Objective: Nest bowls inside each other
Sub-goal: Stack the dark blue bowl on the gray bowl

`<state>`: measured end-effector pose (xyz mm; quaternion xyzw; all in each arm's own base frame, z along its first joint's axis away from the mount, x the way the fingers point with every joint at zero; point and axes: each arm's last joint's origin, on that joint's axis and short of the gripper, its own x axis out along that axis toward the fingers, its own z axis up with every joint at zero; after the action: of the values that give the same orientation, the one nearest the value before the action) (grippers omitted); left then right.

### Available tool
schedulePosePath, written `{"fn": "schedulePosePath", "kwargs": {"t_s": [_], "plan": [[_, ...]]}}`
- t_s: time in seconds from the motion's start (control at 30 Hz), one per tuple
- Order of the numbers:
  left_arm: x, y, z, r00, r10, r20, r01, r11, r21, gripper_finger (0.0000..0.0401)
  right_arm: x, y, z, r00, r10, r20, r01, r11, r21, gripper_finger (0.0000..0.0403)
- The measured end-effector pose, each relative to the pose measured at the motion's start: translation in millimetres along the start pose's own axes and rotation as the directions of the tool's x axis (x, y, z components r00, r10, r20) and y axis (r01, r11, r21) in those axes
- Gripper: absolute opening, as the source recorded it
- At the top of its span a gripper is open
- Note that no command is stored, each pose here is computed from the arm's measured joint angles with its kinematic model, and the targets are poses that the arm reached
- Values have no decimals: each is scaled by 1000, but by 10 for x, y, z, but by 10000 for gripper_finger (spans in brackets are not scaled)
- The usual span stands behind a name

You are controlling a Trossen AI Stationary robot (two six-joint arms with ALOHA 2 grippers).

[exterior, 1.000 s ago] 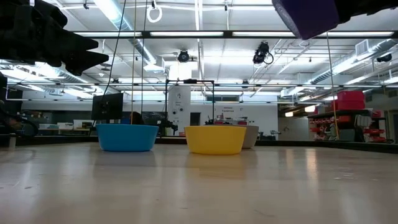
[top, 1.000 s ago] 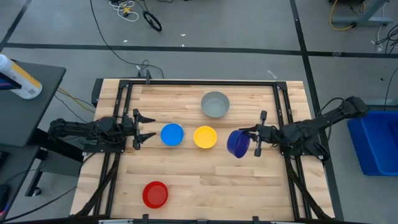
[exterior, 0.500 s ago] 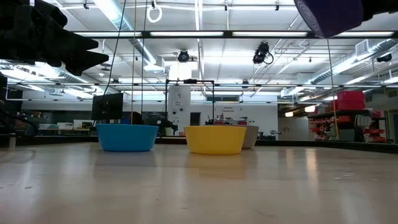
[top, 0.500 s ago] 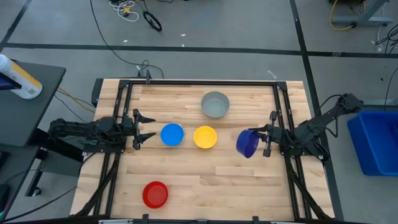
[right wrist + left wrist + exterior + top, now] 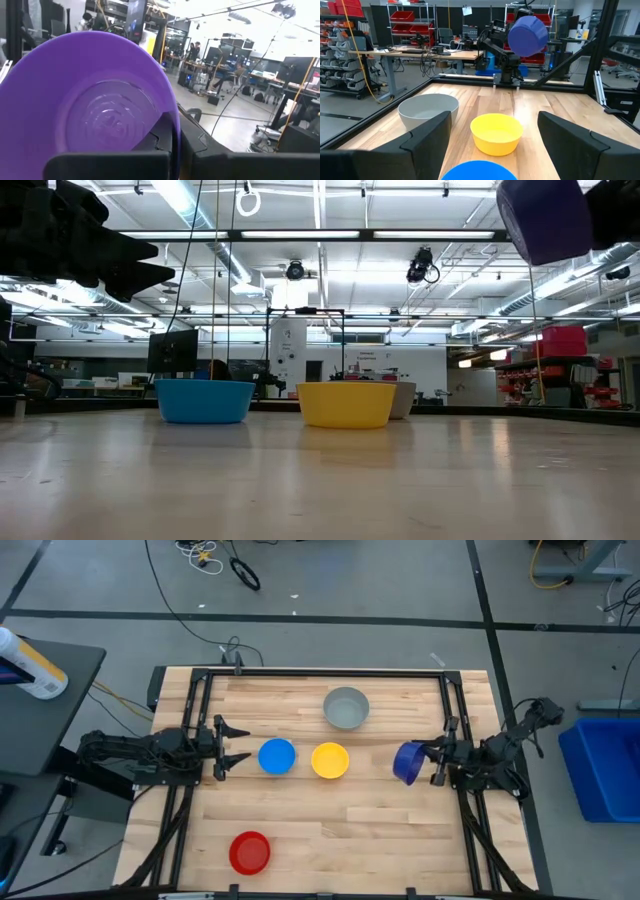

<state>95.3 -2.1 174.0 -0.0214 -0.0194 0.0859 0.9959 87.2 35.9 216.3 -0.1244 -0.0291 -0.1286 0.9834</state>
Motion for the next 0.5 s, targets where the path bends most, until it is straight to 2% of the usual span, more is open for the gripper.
{"fn": "schedulePosePath", "kwargs": {"t_s": [0.23,0.5], "plan": [[0,0,0,1000,1,0,-1,1000,0,306,-105,-89,-95,999,32,-25,-32,999,35,4],[1,0,-2,1000,2,-2,-2,1000,0,306,-121,-48,-121,983,184,-7,-183,982,56,4]]}}
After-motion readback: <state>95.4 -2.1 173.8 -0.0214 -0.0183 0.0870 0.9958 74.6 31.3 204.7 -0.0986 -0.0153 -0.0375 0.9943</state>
